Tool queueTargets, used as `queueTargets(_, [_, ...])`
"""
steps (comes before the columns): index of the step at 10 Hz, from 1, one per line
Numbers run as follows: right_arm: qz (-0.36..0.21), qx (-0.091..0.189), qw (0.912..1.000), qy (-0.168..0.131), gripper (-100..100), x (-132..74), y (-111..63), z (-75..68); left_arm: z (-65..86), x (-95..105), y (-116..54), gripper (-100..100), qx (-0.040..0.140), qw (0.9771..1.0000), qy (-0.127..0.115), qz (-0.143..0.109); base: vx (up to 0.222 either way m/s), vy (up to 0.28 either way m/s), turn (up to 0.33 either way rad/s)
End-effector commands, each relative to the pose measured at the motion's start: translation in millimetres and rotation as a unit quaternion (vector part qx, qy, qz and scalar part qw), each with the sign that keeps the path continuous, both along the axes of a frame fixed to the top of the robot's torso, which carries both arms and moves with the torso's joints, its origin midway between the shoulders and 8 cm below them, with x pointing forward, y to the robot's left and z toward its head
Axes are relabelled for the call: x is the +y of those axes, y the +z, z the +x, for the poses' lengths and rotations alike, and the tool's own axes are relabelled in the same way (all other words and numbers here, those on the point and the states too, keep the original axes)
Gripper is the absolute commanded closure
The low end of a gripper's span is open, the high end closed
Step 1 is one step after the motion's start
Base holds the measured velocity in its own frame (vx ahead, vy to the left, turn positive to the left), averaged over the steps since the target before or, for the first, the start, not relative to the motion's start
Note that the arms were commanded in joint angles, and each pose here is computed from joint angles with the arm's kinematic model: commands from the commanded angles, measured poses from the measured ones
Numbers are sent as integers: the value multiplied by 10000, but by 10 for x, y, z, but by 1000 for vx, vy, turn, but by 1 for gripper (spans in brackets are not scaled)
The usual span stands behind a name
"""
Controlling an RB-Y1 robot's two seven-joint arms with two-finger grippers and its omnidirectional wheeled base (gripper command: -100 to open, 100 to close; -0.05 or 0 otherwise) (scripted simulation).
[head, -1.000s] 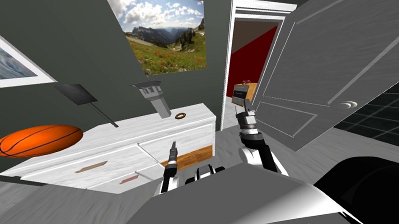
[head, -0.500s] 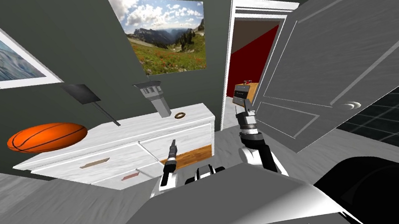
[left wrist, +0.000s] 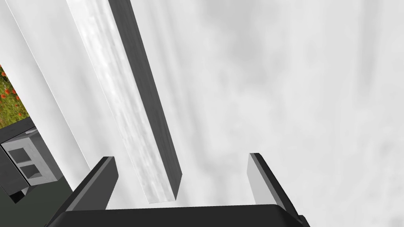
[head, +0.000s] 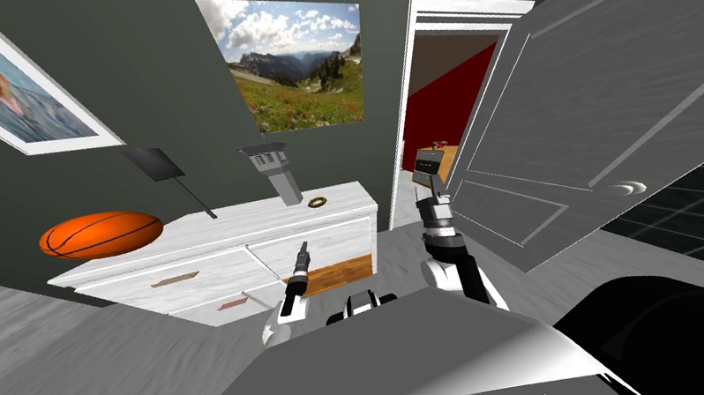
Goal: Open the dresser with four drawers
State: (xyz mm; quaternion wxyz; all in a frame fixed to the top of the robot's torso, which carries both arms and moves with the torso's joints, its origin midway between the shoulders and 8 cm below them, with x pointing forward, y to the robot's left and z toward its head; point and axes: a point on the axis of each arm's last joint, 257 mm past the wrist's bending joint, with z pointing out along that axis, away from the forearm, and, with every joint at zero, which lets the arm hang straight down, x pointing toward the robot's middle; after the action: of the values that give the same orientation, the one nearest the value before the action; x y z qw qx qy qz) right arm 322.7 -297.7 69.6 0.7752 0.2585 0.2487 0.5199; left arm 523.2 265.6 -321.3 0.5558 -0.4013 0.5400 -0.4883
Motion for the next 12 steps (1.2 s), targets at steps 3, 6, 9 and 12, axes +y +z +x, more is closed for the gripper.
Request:
queueTargets(3, [0, 0, 10000, 0, 0, 0, 0, 0, 287, 201, 125, -100, -40, 10000, -2, 24, -36, -44, 48])
queueTargets(6, [0, 0, 10000, 0, 0, 0, 0, 0, 166, 120, 8, 100, 46, 10000, 1, 15, -8, -6, -9])
queueTargets(9, [-1, 1, 10000, -1, 0, 0, 0, 0, -51, -53, -39, 100, 29, 10000, 2, -14, 49, 71, -61])
queueTargets(12, [-1, 1, 10000, 0, 0, 0, 0, 0, -198, -106, -94, 100, 62, 10000, 38, -25, 46, 49, -38])
